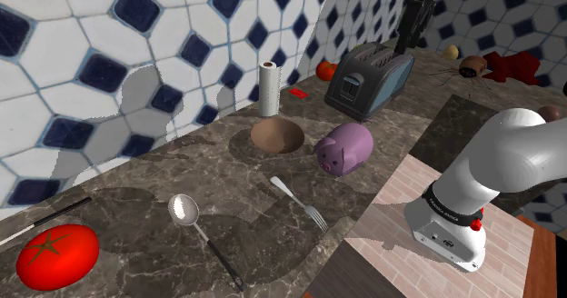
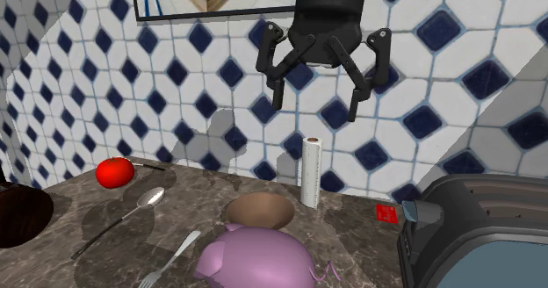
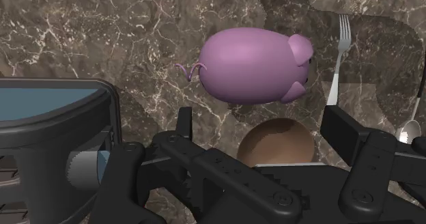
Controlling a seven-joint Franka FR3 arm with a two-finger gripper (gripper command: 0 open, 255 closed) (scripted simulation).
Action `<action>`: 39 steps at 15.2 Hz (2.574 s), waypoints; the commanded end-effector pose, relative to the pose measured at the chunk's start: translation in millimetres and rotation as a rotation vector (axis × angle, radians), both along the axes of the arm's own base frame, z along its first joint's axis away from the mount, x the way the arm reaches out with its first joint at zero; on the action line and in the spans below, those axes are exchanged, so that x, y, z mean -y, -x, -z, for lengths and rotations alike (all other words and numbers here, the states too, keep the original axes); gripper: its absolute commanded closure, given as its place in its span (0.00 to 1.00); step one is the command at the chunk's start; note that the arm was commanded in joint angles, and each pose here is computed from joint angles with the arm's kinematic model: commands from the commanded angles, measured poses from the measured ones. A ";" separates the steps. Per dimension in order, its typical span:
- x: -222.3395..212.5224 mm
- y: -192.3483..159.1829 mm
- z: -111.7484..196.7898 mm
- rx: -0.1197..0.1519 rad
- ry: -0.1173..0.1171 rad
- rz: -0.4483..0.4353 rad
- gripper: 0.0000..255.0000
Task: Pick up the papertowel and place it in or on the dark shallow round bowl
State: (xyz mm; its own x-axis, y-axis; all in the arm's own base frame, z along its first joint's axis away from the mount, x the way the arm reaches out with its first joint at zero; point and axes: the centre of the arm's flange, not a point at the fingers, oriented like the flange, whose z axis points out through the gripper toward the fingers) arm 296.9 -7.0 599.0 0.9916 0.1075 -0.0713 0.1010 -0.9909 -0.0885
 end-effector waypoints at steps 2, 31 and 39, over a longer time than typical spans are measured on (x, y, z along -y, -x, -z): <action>-3.3 -11.5 4.9 0.003 0.002 0.000 0.00; -94.7 -348.8 138.3 0.075 0.056 0.001 0.00; -106.7 -394.7 175.7 0.085 0.064 0.002 0.00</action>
